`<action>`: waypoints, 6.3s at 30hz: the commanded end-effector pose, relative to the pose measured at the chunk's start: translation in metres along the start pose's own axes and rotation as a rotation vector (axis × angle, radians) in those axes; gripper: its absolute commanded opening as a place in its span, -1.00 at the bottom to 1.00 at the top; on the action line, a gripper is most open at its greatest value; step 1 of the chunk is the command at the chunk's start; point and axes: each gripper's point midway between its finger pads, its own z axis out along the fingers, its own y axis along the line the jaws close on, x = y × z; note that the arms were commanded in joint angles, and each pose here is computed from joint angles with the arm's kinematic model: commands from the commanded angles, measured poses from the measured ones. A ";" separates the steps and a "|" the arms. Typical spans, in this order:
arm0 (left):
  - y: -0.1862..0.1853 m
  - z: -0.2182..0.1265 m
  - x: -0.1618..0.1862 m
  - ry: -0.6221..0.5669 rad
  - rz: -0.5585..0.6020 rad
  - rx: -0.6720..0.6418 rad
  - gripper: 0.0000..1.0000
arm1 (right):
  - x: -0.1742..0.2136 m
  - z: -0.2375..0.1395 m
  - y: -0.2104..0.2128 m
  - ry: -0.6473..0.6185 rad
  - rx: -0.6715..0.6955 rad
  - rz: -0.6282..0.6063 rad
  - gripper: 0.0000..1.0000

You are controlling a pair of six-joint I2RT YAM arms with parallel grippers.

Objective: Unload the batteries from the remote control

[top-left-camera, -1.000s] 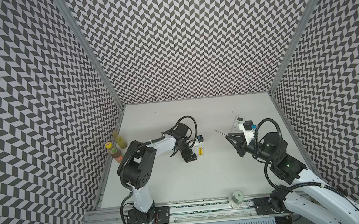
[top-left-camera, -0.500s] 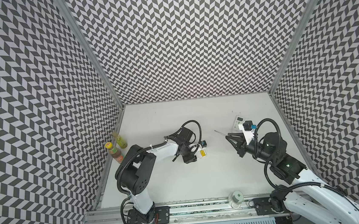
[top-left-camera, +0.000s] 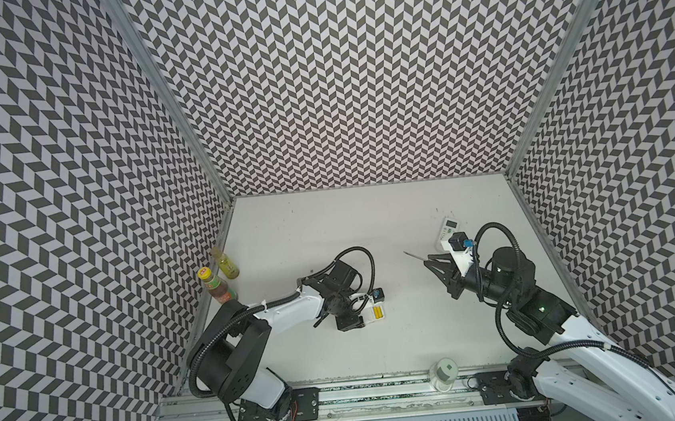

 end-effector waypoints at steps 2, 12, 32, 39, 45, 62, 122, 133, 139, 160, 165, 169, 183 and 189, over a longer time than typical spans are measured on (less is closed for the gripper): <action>-0.013 -0.005 -0.015 -0.108 0.025 0.033 -0.06 | -0.009 -0.005 0.006 -0.008 -0.015 -0.168 -1.00; -0.015 -0.006 -0.012 -0.090 0.037 0.010 -0.17 | 0.051 0.020 0.044 0.250 -0.220 -0.301 -1.00; -0.012 -0.001 0.000 -0.028 0.100 -0.027 -0.16 | 0.119 0.048 0.092 0.386 -0.446 -0.366 -1.00; -0.014 -0.001 0.002 -0.020 0.105 -0.022 -0.16 | 0.139 0.056 0.099 0.453 -0.480 -0.382 -1.00; -0.013 -0.001 0.000 -0.025 0.103 -0.018 -0.15 | 0.147 0.062 0.101 0.488 -0.493 -0.389 -1.00; -0.014 -0.001 0.001 -0.017 0.106 -0.015 -0.15 | 0.143 0.069 0.098 0.471 -0.454 -0.374 -1.00; -0.013 0.003 0.003 0.001 0.113 -0.005 -0.15 | 0.178 0.069 0.097 0.572 -0.460 -0.453 -1.00; -0.017 0.000 -0.002 -0.025 0.110 0.016 -0.17 | 0.159 0.080 0.087 0.487 -0.282 -0.596 -1.00; -0.016 0.000 -0.004 -0.024 0.104 0.015 -0.17 | 0.144 0.084 0.085 0.414 -0.212 -0.636 -1.00; -0.017 0.000 -0.004 -0.024 0.098 0.022 -0.17 | 0.118 0.082 0.083 0.302 -0.143 -0.699 -1.00; -0.019 0.002 -0.001 -0.025 0.103 0.024 -0.16 | 0.116 0.082 0.083 0.287 -0.134 -0.719 -1.00; -0.018 0.001 -0.002 -0.025 0.100 0.022 -0.16 | 0.118 0.081 0.080 0.296 -0.126 -0.721 -1.00; -0.018 0.004 0.000 -0.012 0.096 0.025 -0.16 | 0.107 0.079 0.080 0.251 -0.104 -0.735 -1.00; -0.018 0.003 0.000 -0.010 0.096 0.023 -0.16 | 0.110 0.080 0.078 0.274 -0.092 -0.737 -1.00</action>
